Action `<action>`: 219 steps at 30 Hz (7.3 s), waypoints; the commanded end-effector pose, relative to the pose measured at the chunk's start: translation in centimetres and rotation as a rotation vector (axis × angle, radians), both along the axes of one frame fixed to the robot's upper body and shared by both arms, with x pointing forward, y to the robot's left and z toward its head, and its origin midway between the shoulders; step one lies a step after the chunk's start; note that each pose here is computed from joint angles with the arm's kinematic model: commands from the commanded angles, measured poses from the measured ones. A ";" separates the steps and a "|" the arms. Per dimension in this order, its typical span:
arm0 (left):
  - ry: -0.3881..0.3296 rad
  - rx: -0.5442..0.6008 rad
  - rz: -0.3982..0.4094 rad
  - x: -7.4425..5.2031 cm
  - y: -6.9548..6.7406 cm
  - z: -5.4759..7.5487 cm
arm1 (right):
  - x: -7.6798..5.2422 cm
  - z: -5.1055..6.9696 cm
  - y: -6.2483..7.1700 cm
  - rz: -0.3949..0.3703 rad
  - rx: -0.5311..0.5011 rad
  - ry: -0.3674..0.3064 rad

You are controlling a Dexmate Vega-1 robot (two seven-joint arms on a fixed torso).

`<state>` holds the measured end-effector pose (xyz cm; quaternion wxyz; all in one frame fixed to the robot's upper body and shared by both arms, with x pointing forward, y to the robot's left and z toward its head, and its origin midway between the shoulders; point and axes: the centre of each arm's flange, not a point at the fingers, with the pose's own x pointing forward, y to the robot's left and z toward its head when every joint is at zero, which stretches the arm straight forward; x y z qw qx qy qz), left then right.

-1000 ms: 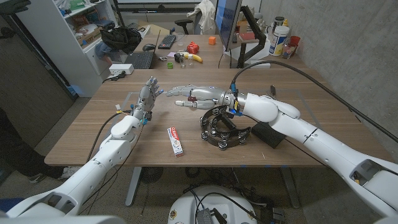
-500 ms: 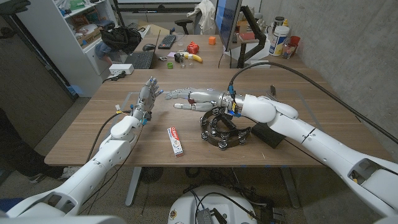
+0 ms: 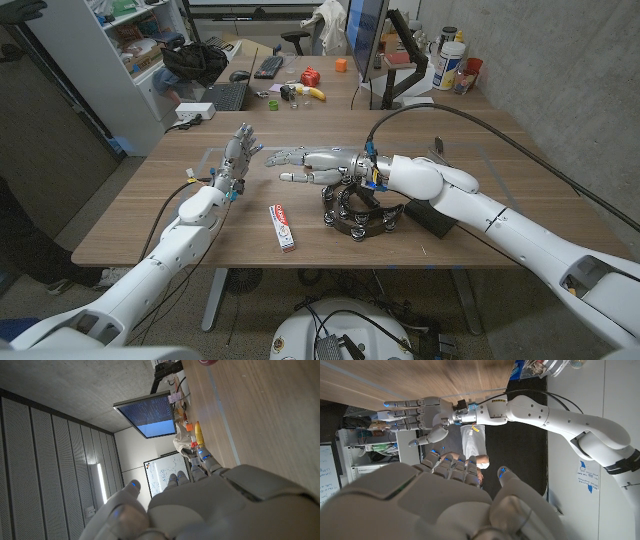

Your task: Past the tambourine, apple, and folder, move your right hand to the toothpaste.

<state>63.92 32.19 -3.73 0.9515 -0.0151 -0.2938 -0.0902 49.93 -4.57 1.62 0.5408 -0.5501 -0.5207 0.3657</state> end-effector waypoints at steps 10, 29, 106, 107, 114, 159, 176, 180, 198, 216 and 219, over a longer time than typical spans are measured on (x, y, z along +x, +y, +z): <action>0.009 0.003 0.016 -0.5 -0.2 -0.4 | 0.1 -1.5 0.3 -0.002 -0.044 0.010; 0.020 0.014 0.045 -0.9 0.7 -0.7 | 0.5 -1.9 1.1 -0.012 -0.068 -0.005; 0.025 0.022 0.048 -1.4 1.0 -1.2 | 0.8 -3.9 3.6 -0.048 -0.186 -0.079; 0.025 0.021 0.048 -1.4 1.0 -1.2 | 0.8 -3.9 3.6 -0.049 -0.187 -0.079; 0.026 0.020 0.049 -1.4 1.2 -1.3 | 0.9 -4.1 3.9 -0.051 -0.198 -0.086; 0.034 0.018 0.046 -1.1 1.6 -1.6 | 1.4 -5.5 5.3 -0.060 -0.251 -0.103; 0.059 0.028 0.089 -1.5 2.5 -2.1 | 1.5 -6.0 6.2 -0.060 -0.277 -0.116; 0.072 0.039 0.112 -1.6 2.8 -2.3 | 1.6 -6.1 6.4 -0.062 -0.290 -0.117; 0.075 0.025 0.119 -1.8 4.3 -2.6 | 2.0 -6.2 7.6 -0.064 -0.298 -0.131; 0.051 0.032 0.104 -2.1 5.5 -2.2 | 1.7 -6.1 9.0 -0.074 -0.305 -0.144; 0.047 0.031 0.103 -2.3 5.8 -2.0 | 1.5 -6.2 9.3 -0.074 -0.305 -0.145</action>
